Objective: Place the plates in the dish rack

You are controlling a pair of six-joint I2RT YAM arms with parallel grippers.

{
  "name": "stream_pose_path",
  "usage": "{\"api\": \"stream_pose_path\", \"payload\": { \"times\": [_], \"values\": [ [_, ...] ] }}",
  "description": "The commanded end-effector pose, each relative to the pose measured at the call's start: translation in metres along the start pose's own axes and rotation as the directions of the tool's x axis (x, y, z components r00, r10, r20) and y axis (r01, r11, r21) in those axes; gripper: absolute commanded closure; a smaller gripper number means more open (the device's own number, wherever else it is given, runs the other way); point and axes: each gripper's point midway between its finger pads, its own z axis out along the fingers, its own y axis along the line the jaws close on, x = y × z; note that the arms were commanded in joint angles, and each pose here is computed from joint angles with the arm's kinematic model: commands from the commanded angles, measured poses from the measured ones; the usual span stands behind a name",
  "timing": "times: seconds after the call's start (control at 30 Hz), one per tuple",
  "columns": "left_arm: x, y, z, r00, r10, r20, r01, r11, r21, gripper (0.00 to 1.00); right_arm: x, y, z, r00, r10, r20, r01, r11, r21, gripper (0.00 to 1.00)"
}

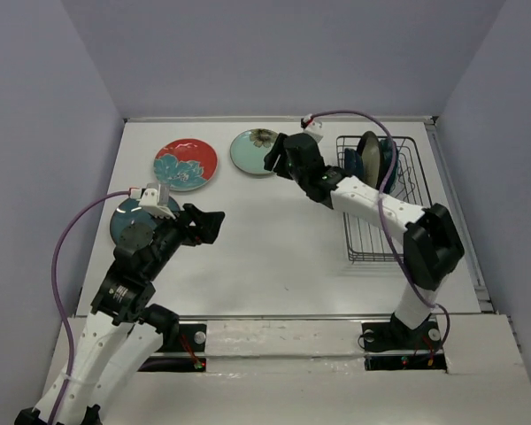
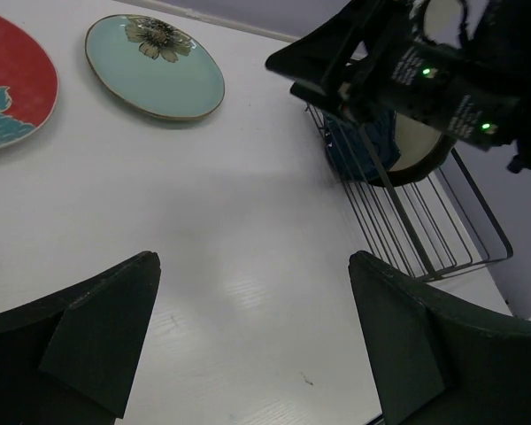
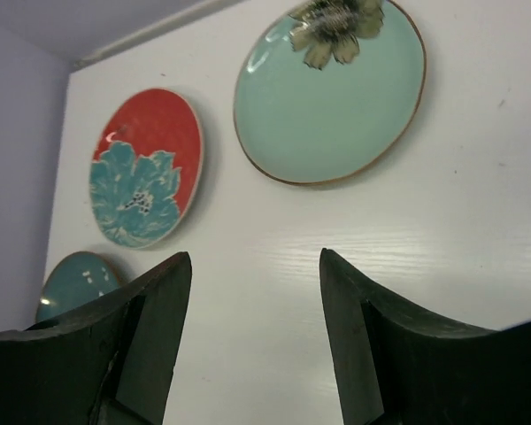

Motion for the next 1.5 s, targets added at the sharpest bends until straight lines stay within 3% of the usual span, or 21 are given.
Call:
{"api": "stream_pose_path", "payload": {
  "times": [0.0, 0.23, 0.37, 0.67, 0.83, 1.03, 1.2, 1.27, 1.37, 1.47],
  "values": [
    [-0.014, -0.003, -0.004, 0.999, 0.022, 0.048, -0.022, 1.000, 0.004, 0.01, -0.031, 0.002, 0.028, 0.951, 0.224, 0.212, -0.241, 0.969, 0.056, 0.35],
    [-0.014, -0.007, -0.008, 0.998, 0.021, 0.052, -0.022, 1.000, 0.020, 0.01, 0.035, -0.052, 0.071, 0.912, 0.339, 0.229, -0.387, 0.896, 0.216, 0.35],
    [-0.011, -0.008, -0.008, 0.999, 0.021, 0.042, -0.022, 0.999, 0.028, 0.01, 0.060, -0.075, 0.086, 0.849, 0.468, 0.245, -0.521, 0.819, 0.243, 0.36],
    [-0.009, -0.011, -0.009, 0.999, 0.023, 0.034, -0.024, 0.999, 0.034, 0.01, 0.098, -0.095, 0.127, 0.757, 0.620, 0.205, -0.653, 0.724, 0.222, 0.36],
    [-0.006, -0.012, -0.007, 0.999, 0.024, 0.021, -0.025, 0.999, 0.038, 0.01, 0.120, -0.100, 0.152, 0.672, 0.716, 0.191, -0.741, 0.644, 0.192, 0.40],
    [-0.004, -0.013, -0.006, 1.000, 0.026, 0.013, -0.026, 0.999, 0.037, 0.01, 0.141, -0.097, 0.174, 0.621, 0.769, 0.152, -0.781, 0.594, 0.191, 0.45],
    [-0.004, -0.013, -0.007, 1.000, 0.028, 0.011, -0.028, 0.999, 0.034, 0.01, 0.141, -0.098, 0.181, 0.595, 0.784, 0.177, -0.803, 0.568, 0.181, 0.59],
    [-0.004, -0.013, -0.007, 1.000, 0.028, 0.013, -0.028, 0.999, 0.035, 0.01, 0.140, -0.098, 0.182, 0.598, 0.782, 0.176, -0.801, 0.572, 0.179, 0.76],
    [-0.005, -0.013, -0.008, 0.999, 0.028, 0.017, -0.029, 0.999, 0.033, 0.01, 0.136, -0.096, 0.180, 0.612, 0.770, 0.179, -0.790, 0.587, 0.175, 0.93],
    [-0.006, -0.013, -0.009, 0.999, 0.029, 0.022, -0.030, 0.999, 0.034, 0.01, 0.113, -0.088, 0.168, 0.651, 0.735, 0.192, -0.759, 0.634, 0.145, 0.93]
  ]
}}
